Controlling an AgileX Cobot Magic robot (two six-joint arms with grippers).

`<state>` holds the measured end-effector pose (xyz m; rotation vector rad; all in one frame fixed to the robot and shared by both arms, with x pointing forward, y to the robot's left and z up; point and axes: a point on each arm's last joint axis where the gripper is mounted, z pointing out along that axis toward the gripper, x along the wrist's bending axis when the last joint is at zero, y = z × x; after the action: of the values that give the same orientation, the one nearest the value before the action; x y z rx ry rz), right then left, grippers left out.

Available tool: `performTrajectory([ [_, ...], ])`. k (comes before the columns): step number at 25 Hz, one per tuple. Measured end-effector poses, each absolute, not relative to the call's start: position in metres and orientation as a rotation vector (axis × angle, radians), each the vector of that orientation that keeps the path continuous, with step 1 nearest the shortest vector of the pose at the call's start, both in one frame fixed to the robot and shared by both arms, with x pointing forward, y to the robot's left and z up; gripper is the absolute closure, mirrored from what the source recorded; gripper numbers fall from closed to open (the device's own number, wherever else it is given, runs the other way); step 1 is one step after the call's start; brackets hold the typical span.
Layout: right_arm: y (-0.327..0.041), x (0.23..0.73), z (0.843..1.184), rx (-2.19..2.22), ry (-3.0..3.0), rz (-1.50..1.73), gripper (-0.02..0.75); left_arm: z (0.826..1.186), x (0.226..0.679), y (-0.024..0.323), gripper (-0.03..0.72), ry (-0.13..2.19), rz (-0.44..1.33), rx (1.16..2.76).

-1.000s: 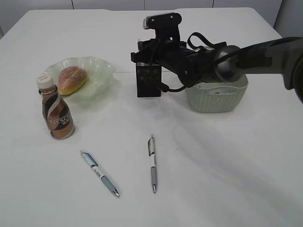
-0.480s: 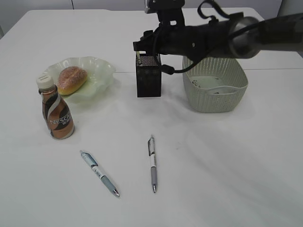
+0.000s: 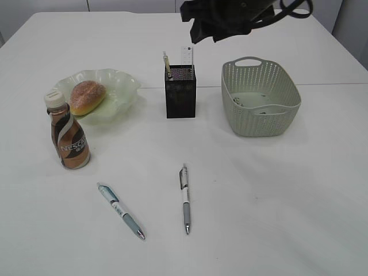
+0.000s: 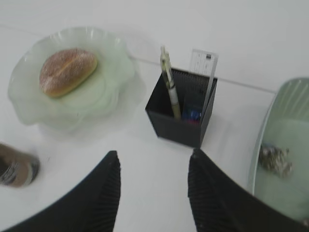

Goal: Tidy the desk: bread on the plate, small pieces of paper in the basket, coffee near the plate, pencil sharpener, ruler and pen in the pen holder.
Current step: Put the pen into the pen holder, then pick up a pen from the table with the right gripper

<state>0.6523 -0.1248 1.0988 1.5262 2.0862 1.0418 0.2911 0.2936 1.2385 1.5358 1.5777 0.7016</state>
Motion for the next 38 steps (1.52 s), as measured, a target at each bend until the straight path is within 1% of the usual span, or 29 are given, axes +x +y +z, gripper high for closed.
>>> performTrajectory([
  [5, -0.137, 0.61, 1.126, 1.63, 2.272, 0.881, 0.363, 1.238, 0.291, 0.294, 0.326, 1.578, 0.702, 1.536],
  [10, -0.143, 0.583, 1.133, 1.71, 2.425, 0.728, 0.363, 1.238, 0.291, 0.293, 0.326, 1.577, 0.699, 1.536],
  [13, -0.138, 0.579, 1.133, 1.754, 2.434, 0.718, 0.363, 1.238, 0.291, 0.293, 0.326, 1.575, 0.694, 1.536],
  [17, -0.116, 0.568, 1.131, 1.786, 2.458, 0.728, 0.363, 1.238, 0.291, 0.292, 0.326, 1.572, 0.685, 1.536],
  [21, -0.089, 0.564, 1.113, 1.779, 2.542, 0.682, 0.363, 1.238, 0.291, 0.292, 0.326, 1.572, 0.685, 1.536],
  [26, -0.075, 0.577, 1.076, 1.829, 2.6, 0.564, 0.363, 1.238, 0.29, 0.29, 0.326, 1.565, 0.656, 1.534],
  [30, -0.069, 0.588, 1.044, 1.949, 2.574, 0.446, 0.363, 1.238, 0.29, 0.288, 0.327, 1.559, 0.624, 1.529],
  [36, -0.074, 0.6, 1.016, 2.099, 2.391, 0.27, 0.363, 1.238, 0.29, 0.287, 0.327, 1.554, 0.605, 1.528],
  [37, -0.074, 0.602, 1.013, 2.11, 2.375, 0.254, 0.343, 1.238, 0.29, 0.287, 0.327, 1.554, 0.605, 1.528],
  [38, -0.074, 0.603, 1.008, 2.125, 2.364, 0.237, 0.347, 1.238, 0.29, 0.287, 0.327, 1.554, 0.605, 1.528],
])
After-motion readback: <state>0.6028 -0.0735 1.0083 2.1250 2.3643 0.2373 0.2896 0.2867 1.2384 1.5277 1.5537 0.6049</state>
